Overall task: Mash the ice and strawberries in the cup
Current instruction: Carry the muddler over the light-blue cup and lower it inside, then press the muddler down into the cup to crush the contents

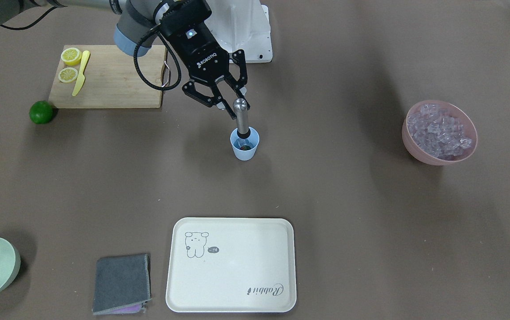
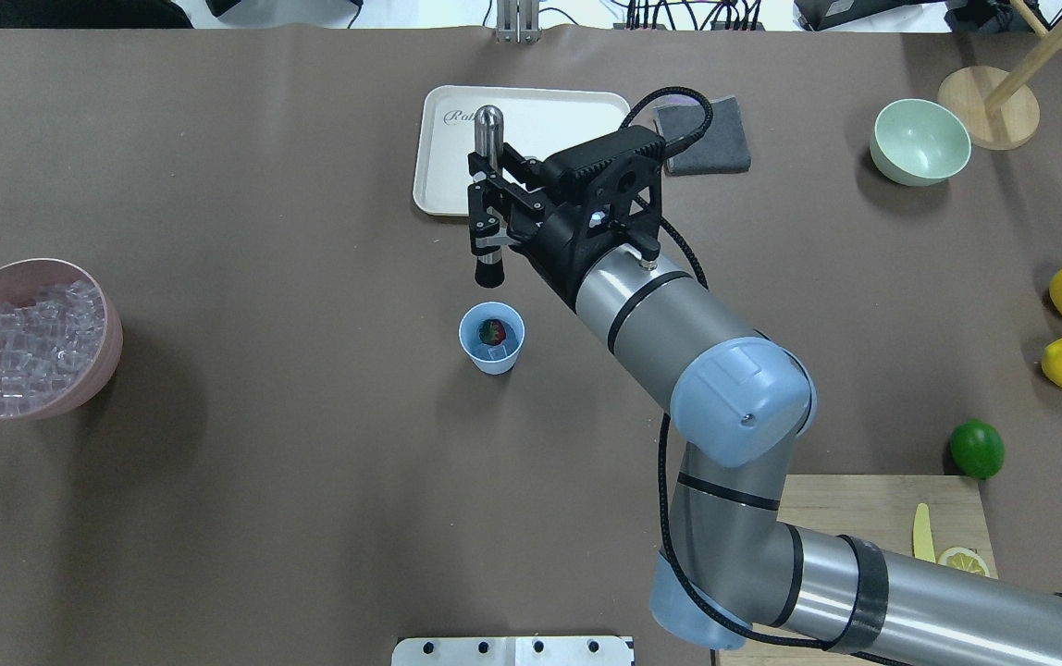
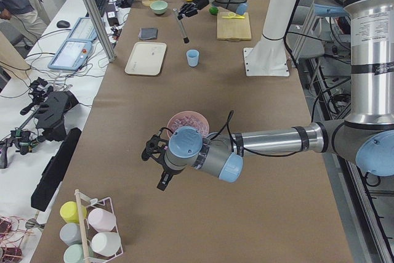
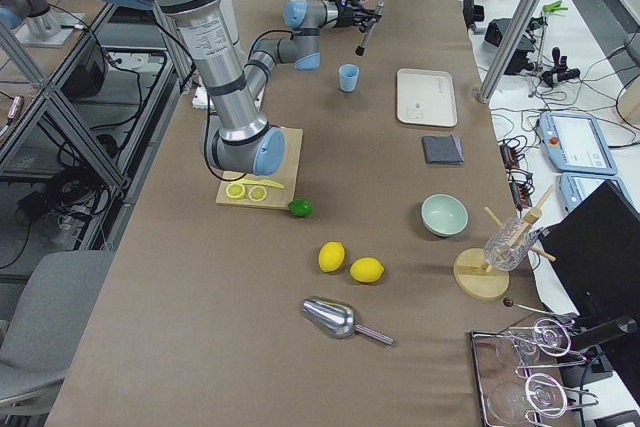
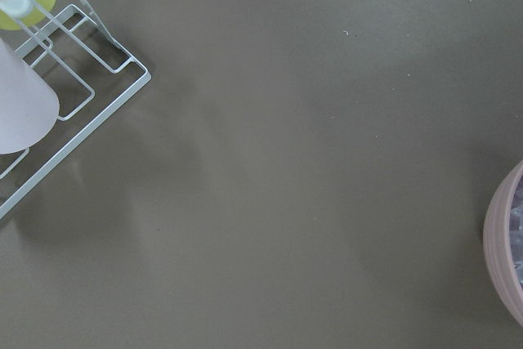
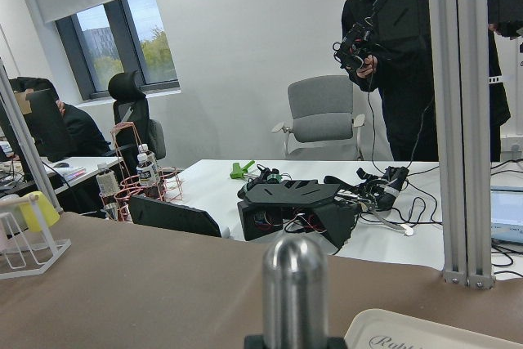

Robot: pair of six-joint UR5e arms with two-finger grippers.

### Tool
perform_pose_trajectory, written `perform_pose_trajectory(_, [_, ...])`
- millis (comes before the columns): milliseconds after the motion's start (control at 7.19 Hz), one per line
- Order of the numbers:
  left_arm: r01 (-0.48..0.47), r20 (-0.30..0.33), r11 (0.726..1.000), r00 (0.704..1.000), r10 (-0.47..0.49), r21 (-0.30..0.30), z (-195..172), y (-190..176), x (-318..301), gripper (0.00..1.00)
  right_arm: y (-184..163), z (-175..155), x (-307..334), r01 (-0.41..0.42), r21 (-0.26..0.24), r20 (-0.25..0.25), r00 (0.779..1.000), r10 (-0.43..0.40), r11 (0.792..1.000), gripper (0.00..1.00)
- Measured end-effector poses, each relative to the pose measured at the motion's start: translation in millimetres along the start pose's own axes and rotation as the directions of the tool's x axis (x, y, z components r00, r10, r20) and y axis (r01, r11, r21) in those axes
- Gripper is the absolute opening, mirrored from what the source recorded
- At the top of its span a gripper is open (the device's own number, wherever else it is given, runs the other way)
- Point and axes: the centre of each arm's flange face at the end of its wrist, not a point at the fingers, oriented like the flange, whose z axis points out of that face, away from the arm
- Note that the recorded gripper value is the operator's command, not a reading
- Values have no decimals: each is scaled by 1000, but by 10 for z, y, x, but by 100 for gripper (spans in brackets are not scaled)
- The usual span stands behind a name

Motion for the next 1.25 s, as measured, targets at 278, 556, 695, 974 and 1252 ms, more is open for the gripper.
perform_pose_trajectory(278, [5,-14,1000,1000,-5,-4,26,46,-13,97,104,63,-106,28,11,-29,999,-28,1000,0])
perform_pose_trajectory(556, [8,-22,1000,1000,-8,-5,34,61,-16,97,272,67,-171,53,3,-47,997,-53,999,0])
perform_pose_trajectory(695, [9,-22,1000,1000,-9,-5,34,66,-20,97,395,63,-210,61,-7,-54,997,-61,998,0])
perform_pose_trajectory(974, [14,-22,1000,1000,-14,-9,49,85,-39,97,563,51,-263,73,-29,-53,996,-74,997,0])
perform_pose_trajectory(1252, [17,-22,1000,1000,-17,-12,65,103,-57,97,690,35,-304,79,-46,-51,995,-82,996,0])
